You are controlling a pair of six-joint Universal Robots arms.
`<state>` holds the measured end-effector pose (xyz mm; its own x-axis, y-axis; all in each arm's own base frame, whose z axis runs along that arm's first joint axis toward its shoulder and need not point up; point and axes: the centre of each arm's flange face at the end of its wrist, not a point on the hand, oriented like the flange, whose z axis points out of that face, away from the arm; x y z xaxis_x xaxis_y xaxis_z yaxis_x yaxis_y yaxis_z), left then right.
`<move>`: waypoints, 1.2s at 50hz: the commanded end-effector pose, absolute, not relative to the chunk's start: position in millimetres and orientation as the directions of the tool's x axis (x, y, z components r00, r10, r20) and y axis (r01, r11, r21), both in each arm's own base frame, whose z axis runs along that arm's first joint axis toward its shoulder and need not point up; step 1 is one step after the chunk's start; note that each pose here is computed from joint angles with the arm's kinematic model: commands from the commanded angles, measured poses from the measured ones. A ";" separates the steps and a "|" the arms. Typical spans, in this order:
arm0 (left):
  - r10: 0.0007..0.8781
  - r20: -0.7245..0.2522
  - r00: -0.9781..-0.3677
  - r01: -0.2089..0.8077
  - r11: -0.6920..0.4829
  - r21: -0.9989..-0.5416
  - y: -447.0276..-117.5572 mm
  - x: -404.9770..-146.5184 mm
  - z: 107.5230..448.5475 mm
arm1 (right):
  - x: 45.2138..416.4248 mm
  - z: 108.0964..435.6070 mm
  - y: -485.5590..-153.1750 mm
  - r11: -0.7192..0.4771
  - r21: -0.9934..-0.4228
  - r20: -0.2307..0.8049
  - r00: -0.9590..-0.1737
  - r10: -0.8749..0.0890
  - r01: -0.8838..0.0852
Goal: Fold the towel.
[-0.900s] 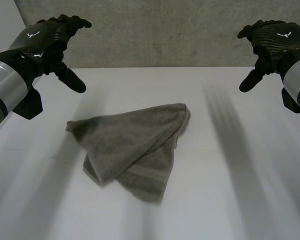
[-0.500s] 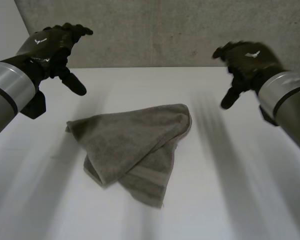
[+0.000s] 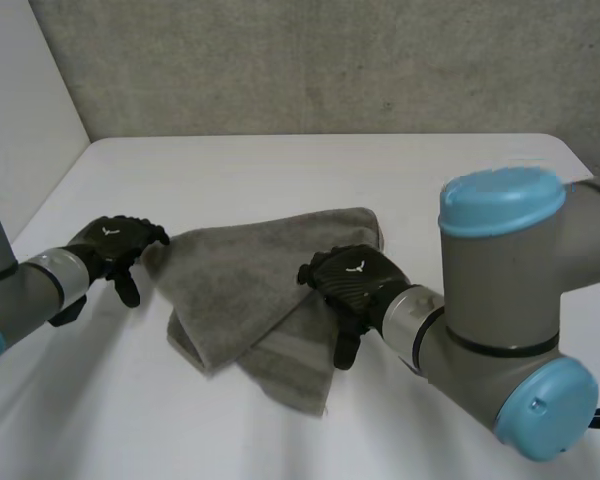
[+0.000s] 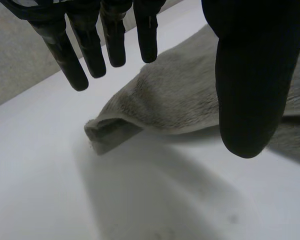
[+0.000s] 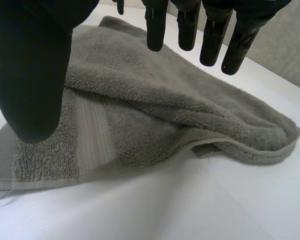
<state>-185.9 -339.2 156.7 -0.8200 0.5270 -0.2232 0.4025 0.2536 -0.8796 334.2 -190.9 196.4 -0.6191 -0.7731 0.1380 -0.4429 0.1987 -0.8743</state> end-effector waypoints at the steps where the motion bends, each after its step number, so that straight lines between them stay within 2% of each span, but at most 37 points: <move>1: 0.499 -0.285 -0.818 0.401 0.141 -0.905 -362.8 -187.1 140.8 | 336.4 173.3 -186.5 0.146 -0.906 0.146 -0.617 -0.773 -0.397; 9: 0.492 -0.305 -0.816 0.403 0.105 -0.909 -378.7 -189.3 128.1 | 346.1 147.9 -165.1 0.126 -0.896 0.156 -0.568 -0.808 -0.426; 21: 0.514 -0.403 -0.758 0.499 0.057 -0.865 -389.1 -192.6 109.0 | 348.9 145.7 -161.4 0.124 -0.894 0.154 -0.557 -0.816 -0.430; 25: 0.510 -0.419 -0.751 0.505 0.034 -0.863 -391.4 -194.6 109.2 | 348.6 145.7 -162.2 0.123 -0.895 0.157 -0.558 -0.815 -0.430; 31: 0.473 -0.470 -0.745 0.492 -0.086 -0.866 -396.4 -208.3 122.2 | 349.1 143.6 -164.1 0.128 -0.896 0.155 -0.569 -0.807 -0.425; 35: 0.471 -0.495 -0.730 0.477 -0.168 -0.863 -385.9 -228.6 142.2 | 346.7 136.3 -172.1 0.143 -0.889 0.183 -0.624 -0.760 -0.435; 40: 0.454 -0.508 -0.732 0.470 -0.204 -0.859 -375.0 -232.7 163.9 | 343.4 125.9 -175.9 0.167 -0.875 0.203 -0.658 -0.725 -0.455; 46: 0.439 -0.517 -0.735 0.464 -0.230 -0.856 -366.4 -231.6 181.5 | 346.2 118.5 -173.6 0.178 -0.871 0.190 -0.649 -0.737 -0.457; 60: 0.431 -0.511 -0.744 0.463 -0.219 -0.859 -365.4 -226.8 183.5 | 355.1 112.7 -167.9 0.186 -0.886 0.153 -0.644 -0.749 -0.426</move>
<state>-228.6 -365.5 185.8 -0.7401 0.4290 -0.5179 0.4645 -0.2308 -0.8550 353.1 -167.8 114.4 -0.6400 -0.7502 0.1663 -0.4393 0.1796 -0.8802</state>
